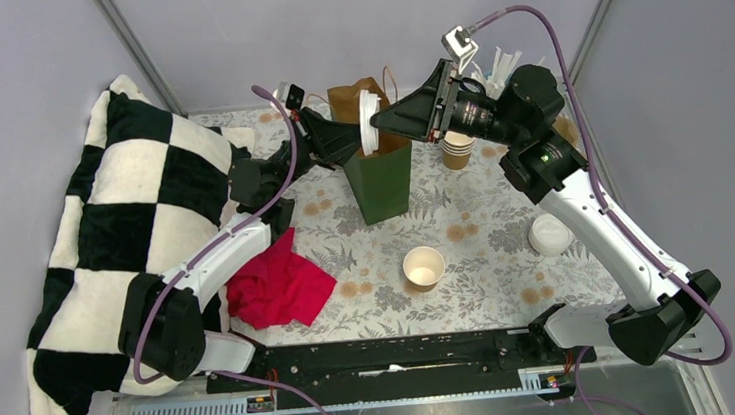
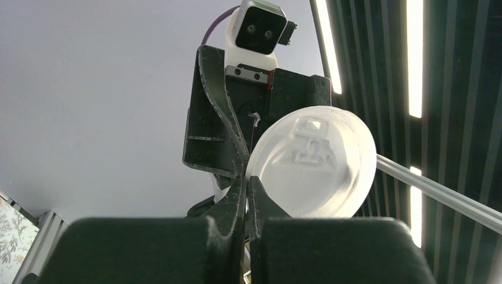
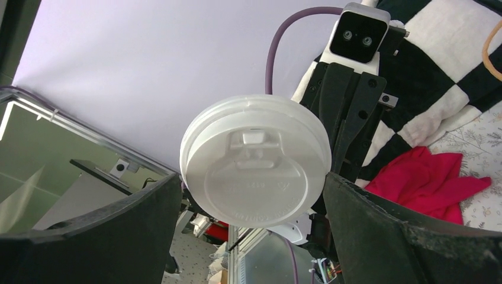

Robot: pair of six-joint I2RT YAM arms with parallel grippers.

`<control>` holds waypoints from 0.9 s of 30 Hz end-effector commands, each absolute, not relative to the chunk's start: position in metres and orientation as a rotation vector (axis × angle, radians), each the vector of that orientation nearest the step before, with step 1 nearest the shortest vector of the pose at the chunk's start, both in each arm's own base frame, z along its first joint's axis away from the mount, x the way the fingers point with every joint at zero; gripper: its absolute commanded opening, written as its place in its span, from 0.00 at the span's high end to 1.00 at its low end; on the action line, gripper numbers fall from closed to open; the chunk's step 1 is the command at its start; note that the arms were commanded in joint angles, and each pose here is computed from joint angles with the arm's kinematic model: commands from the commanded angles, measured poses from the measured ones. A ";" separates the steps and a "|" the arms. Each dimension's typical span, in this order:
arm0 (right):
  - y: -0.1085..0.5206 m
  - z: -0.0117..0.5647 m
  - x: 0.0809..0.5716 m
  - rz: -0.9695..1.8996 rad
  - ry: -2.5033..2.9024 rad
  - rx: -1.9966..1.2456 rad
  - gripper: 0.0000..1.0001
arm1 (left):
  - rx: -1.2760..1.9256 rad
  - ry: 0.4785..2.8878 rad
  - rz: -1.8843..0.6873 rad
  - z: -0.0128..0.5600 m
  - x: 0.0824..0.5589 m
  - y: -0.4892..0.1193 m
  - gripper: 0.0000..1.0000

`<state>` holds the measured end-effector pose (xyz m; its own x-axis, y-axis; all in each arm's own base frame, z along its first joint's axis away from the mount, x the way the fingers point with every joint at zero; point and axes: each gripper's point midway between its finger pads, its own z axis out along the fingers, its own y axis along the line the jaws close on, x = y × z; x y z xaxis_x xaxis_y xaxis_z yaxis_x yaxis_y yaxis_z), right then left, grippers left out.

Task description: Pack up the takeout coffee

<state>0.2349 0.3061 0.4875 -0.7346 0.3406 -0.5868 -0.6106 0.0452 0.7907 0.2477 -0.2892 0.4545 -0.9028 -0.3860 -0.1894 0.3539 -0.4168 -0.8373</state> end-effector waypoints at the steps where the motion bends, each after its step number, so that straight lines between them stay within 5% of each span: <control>1: 0.303 0.503 0.227 1.741 1.590 -0.312 0.06 | 0.007 1.312 -2.315 0.465 0.238 -0.284 1.00; 8: 0.303 0.500 0.231 1.716 1.612 -0.305 0.06 | 0.000 1.321 -2.302 0.465 0.238 -0.283 1.00; 22: 0.303 0.502 0.230 1.726 1.599 -0.299 0.20 | -0.007 1.358 -2.273 0.461 0.240 -0.285 1.00; 27: 0.300 0.501 0.228 1.710 1.606 -0.289 0.20 | -0.032 1.365 -2.255 0.455 0.241 -0.281 0.75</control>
<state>0.2407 0.3055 0.4767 -0.7342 0.3390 -0.5882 -0.5941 0.0985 0.7984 0.2507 -0.2911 0.4464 -0.8974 -0.3986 -0.1892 0.3474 -0.3739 -0.8599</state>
